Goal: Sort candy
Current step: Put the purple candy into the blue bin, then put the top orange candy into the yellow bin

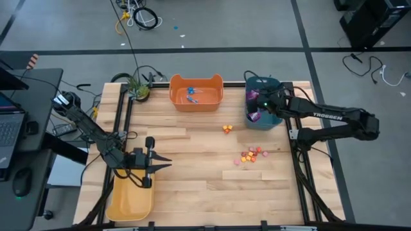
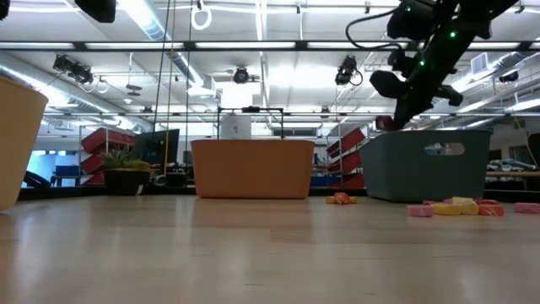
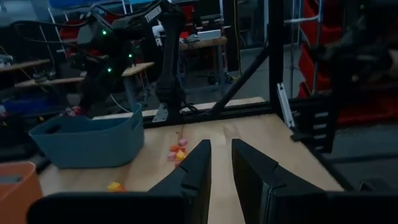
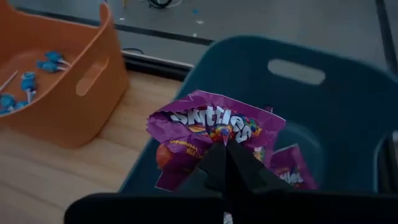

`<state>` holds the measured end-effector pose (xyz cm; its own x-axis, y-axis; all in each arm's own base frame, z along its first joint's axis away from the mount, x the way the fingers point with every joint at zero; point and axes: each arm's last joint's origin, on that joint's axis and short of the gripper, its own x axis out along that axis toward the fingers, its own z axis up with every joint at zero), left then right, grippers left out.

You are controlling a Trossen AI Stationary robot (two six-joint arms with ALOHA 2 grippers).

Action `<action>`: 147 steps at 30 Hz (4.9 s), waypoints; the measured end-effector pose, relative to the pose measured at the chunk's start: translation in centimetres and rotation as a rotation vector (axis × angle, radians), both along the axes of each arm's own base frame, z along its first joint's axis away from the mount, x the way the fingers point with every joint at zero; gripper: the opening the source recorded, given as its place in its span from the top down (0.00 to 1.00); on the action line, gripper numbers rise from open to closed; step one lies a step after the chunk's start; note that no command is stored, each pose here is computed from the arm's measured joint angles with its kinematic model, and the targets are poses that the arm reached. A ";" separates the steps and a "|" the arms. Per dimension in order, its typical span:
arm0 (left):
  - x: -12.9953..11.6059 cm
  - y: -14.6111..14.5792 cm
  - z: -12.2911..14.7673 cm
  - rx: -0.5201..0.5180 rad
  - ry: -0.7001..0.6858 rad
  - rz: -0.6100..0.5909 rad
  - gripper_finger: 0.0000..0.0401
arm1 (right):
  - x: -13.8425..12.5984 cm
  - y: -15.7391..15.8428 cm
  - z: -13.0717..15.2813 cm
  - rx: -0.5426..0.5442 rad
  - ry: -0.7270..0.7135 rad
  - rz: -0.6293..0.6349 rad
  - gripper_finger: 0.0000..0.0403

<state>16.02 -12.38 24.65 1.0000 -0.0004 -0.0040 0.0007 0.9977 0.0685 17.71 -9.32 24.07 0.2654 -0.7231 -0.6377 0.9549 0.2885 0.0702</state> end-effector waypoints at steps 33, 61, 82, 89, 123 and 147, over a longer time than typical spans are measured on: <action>0.0 0.0 0.6 -0.006 -0.052 -0.010 0.83 | 1.9 -4.9 -5.7 0.152 -0.082 -0.336 1.00; 2.0 2.6 -1.0 0.483 0.084 -0.029 0.83 | 2.9 -4.4 -6.3 0.219 -0.225 -0.422 1.00; 2.2 3.2 -1.9 0.531 0.179 -0.018 0.83 | 3.0 -5.2 -7.6 0.224 -0.185 -0.460 1.00; 2.1 3.3 -2.0 0.540 0.194 -0.021 0.83 | 2.9 -5.4 -7.9 0.228 -0.172 -0.473 1.00; 2.1 3.3 -2.0 0.533 0.189 -0.016 0.83 | 3.1 -5.8 -7.5 0.204 -0.180 -0.442 0.76; 2.1 3.3 -2.0 0.415 0.196 0.013 0.83 | 3.2 -6.0 -4.1 0.176 -0.036 -0.316 0.66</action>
<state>18.13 -9.09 22.61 0.9803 0.0541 -0.1901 0.0408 0.8857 0.4624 20.92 -15.32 20.00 0.0706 -0.6529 -0.7541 0.9910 -0.0405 0.1278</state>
